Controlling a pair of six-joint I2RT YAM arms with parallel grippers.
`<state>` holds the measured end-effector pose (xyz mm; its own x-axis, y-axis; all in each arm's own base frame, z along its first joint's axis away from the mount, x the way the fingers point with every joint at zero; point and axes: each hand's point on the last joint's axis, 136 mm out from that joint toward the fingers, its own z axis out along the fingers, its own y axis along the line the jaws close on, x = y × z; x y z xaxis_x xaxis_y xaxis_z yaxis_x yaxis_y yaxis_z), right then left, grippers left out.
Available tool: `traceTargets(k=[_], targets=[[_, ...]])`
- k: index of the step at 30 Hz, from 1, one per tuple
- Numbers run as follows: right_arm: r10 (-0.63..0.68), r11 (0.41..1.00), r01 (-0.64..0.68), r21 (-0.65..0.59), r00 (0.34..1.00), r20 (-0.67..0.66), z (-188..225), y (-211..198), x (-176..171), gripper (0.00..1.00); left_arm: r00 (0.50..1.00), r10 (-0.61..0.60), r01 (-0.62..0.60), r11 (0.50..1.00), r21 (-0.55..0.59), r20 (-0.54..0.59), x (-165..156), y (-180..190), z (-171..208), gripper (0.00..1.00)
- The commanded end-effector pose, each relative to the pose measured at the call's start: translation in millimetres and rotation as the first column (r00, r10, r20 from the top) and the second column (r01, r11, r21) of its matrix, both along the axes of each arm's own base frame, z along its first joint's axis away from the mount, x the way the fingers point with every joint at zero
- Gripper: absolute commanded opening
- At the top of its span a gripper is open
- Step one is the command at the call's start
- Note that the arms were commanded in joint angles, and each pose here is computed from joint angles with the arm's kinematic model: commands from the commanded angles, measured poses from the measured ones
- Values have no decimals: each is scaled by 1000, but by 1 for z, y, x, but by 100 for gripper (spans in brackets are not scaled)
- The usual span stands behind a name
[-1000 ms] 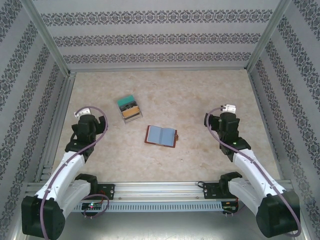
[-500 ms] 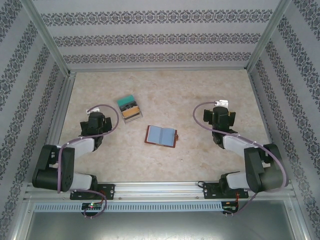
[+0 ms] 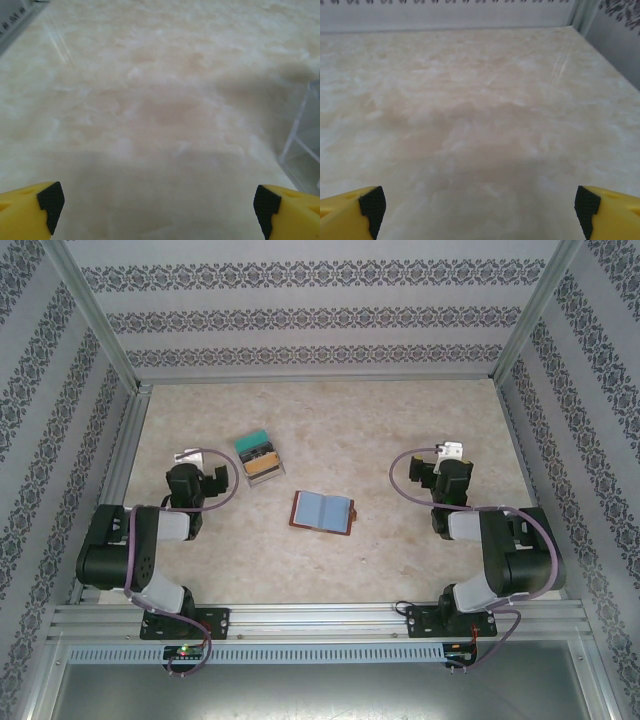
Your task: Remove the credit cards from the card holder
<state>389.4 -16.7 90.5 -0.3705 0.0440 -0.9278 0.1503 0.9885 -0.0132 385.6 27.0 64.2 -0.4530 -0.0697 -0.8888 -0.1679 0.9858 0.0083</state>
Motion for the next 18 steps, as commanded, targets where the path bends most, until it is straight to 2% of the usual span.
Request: traceTargets(k=[1, 4, 7, 18], targets=[[44, 999, -45, 7, 995, 88, 17, 6, 6, 98, 995, -48, 47, 999, 10, 82, 9, -5, 19, 99], [47, 999, -48, 4, 996, 82, 17, 7, 6, 98, 995, -55, 54, 998, 20, 85, 11, -6, 20, 99], [47, 999, -48, 4, 996, 78, 16, 7, 6, 98, 991, -112, 111, 994, 21, 69, 13, -16, 19, 99], [46, 999, -47, 4, 996, 76, 16, 7, 5, 98, 991, -117, 116, 993, 19, 68, 13, -17, 18, 99]])
